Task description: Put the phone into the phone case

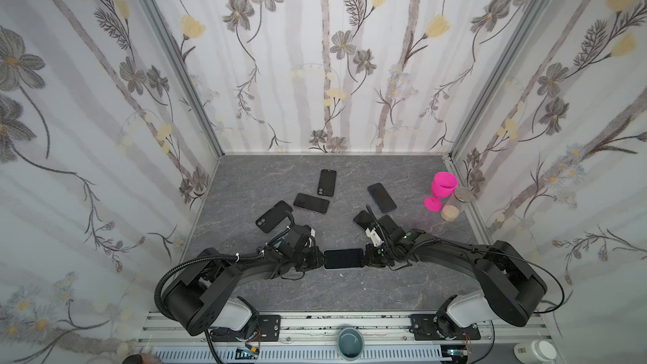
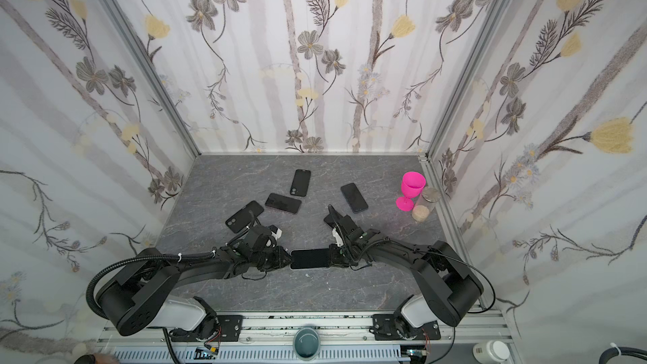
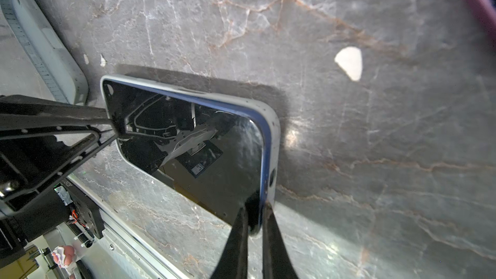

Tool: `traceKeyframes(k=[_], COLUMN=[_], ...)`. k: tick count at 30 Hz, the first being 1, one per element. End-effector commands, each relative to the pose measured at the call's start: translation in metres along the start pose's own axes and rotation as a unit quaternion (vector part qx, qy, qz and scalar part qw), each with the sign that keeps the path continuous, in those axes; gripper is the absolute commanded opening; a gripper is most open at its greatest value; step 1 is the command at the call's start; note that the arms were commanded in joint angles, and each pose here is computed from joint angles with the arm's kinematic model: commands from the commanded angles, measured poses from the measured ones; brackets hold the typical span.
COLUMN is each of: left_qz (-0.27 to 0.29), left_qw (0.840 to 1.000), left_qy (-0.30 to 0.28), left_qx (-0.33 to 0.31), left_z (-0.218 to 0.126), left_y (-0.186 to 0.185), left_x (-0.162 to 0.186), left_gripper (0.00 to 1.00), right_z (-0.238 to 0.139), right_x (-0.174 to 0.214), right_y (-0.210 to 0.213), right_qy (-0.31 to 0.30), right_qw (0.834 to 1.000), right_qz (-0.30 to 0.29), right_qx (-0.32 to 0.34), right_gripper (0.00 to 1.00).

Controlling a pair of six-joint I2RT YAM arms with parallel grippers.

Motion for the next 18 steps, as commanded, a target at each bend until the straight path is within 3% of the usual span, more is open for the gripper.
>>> traceKeyframes(k=[1, 7, 18], left_qz=[-0.013, -0.012, -0.009], left_qw=[0.999, 0.997, 0.996], left_qy=[0.017, -0.004, -0.019], left_qx=[-0.036, -0.076, -0.088], left_z=[0.002, -0.001, -0.006], left_y=[0.012, 0.021, 0.025], left_x=[0.007, 0.007, 0.008], left_gripper=[0.22, 0.22, 0.21], right_z=[0.005, 0.0, -0.01], right_x=[0.003, -0.001, -0.002], right_y=[0.002, 0.005, 0.005], right_qy=[0.013, 0.011, 0.005], right_qw=[1.0, 1.0, 0.999], right_qz=[-0.001, -0.011, -0.021], right_qx=[-0.016, -0.001, 0.029], right_gripper=[0.1, 0.12, 0.16])
Point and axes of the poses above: each gripper's point midway between its finger pads, its own z axis out along the fingers, its own y axis along the line the jaws close on, x = y × z, the point moved 10 cm from there along -z, back along the fingers, and after that the axes turned 11 degrees about -z, right-handed, at the moved point
